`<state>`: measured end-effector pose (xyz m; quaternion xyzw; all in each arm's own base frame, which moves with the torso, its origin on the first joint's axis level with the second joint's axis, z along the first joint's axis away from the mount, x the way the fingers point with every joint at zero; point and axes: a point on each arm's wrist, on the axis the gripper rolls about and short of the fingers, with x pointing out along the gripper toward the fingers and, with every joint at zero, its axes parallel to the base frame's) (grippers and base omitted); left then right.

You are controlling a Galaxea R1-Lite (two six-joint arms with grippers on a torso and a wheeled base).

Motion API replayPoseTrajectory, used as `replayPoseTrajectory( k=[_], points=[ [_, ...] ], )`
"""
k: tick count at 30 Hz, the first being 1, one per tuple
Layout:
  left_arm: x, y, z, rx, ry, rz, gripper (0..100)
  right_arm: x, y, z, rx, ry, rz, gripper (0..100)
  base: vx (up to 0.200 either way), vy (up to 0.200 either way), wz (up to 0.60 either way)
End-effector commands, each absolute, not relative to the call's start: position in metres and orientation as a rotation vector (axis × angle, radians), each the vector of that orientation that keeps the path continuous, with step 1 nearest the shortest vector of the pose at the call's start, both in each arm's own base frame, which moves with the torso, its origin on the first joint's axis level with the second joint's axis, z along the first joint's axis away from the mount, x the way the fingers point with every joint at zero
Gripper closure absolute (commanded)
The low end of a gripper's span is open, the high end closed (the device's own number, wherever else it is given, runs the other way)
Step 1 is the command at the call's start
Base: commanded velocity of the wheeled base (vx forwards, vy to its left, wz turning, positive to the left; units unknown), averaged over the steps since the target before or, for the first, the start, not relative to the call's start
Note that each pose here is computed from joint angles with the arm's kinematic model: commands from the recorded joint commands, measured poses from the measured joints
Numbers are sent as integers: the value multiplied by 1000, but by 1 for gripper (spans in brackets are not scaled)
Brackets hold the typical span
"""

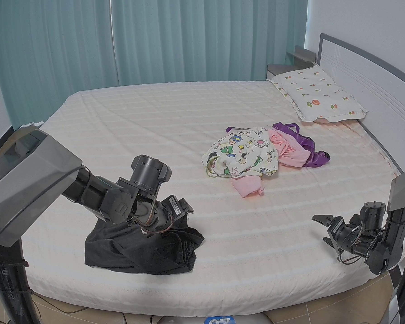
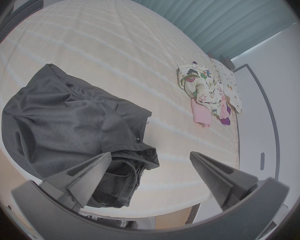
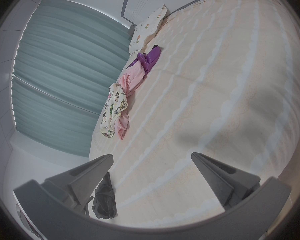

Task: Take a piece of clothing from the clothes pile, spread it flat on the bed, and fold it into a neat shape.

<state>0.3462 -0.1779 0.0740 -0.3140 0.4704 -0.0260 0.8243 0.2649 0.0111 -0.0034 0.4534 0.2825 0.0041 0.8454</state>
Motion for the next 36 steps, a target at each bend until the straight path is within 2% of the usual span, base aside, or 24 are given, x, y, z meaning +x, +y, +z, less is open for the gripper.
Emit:
replayPoseTrajectory(
  k=[1, 9, 14, 19, 29, 36],
  points=[
    [342, -159, 106, -753, 938, -39, 0, 264, 12, -4, 956, 602, 9, 0, 0, 0, 0],
    [333, -111, 97, -833, 996, 92, 0, 264, 12, -4, 956, 603, 8, 0, 0, 0, 0],
    [329, -92, 98, -897, 1023, 87, 0, 263, 12, -4, 956, 605, 9, 0, 0, 0, 0],
    [316, -73, 98, -956, 1062, 69, 0, 263, 14, -5, 953, 611, 16, 0, 0, 200, 0],
    [305, -34, 79, -1061, 1039, 74, 0, 259, 23, -6, 944, 641, 38, 0, 0, 200, 0],
    [303, -20, 75, -1088, 1024, 103, 0, 258, 35, -2, 924, 641, 79, 0, 0, 200, 0]
  ],
)
